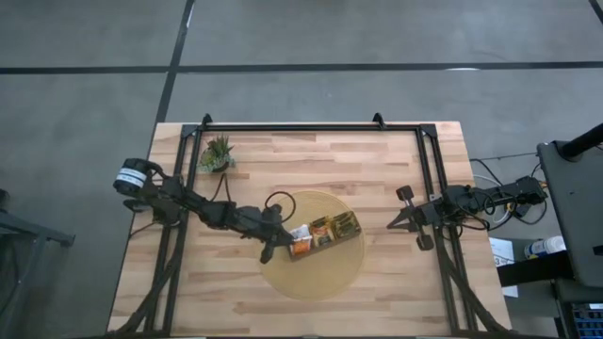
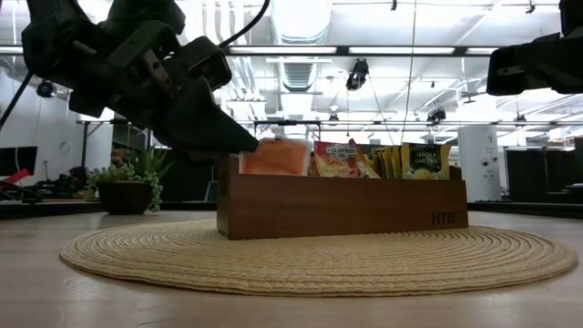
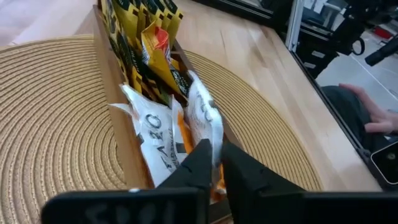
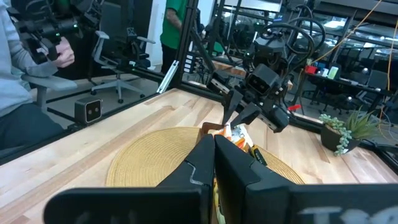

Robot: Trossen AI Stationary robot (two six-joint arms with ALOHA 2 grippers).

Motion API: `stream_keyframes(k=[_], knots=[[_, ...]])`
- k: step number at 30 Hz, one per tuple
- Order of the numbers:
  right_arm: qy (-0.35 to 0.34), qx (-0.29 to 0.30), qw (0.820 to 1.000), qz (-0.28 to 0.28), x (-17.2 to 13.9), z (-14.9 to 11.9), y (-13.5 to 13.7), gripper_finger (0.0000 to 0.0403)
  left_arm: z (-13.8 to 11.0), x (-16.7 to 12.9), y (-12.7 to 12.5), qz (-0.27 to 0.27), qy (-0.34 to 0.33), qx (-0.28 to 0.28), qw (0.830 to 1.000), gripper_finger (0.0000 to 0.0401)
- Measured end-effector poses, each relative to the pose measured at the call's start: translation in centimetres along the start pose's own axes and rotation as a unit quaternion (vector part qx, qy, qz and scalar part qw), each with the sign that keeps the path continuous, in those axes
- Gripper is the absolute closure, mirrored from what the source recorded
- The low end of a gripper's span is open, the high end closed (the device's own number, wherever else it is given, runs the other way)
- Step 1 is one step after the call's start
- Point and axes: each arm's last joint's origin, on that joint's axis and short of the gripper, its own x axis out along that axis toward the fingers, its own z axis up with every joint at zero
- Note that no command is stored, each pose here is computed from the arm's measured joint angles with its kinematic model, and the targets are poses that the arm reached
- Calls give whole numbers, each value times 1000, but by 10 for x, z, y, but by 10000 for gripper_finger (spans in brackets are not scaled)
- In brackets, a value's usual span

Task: Pick & Place Tea
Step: Put the white tea bag into the left of the wooden organizer

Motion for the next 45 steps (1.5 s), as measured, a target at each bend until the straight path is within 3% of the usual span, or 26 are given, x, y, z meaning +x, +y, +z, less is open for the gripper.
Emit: stream_keyframes(k=[13,27,45], knots=[[0,0,1000,0,0,0,0,394,7,-4,-3,-6,-17,-16,1000,283],[0,0,1000,0,0,0,0,394,13,-12,-6,-5,-8,-42,999,321],[0,0,1000,0,0,0,0,394,11,-11,-9,17,0,-48,999,323]])
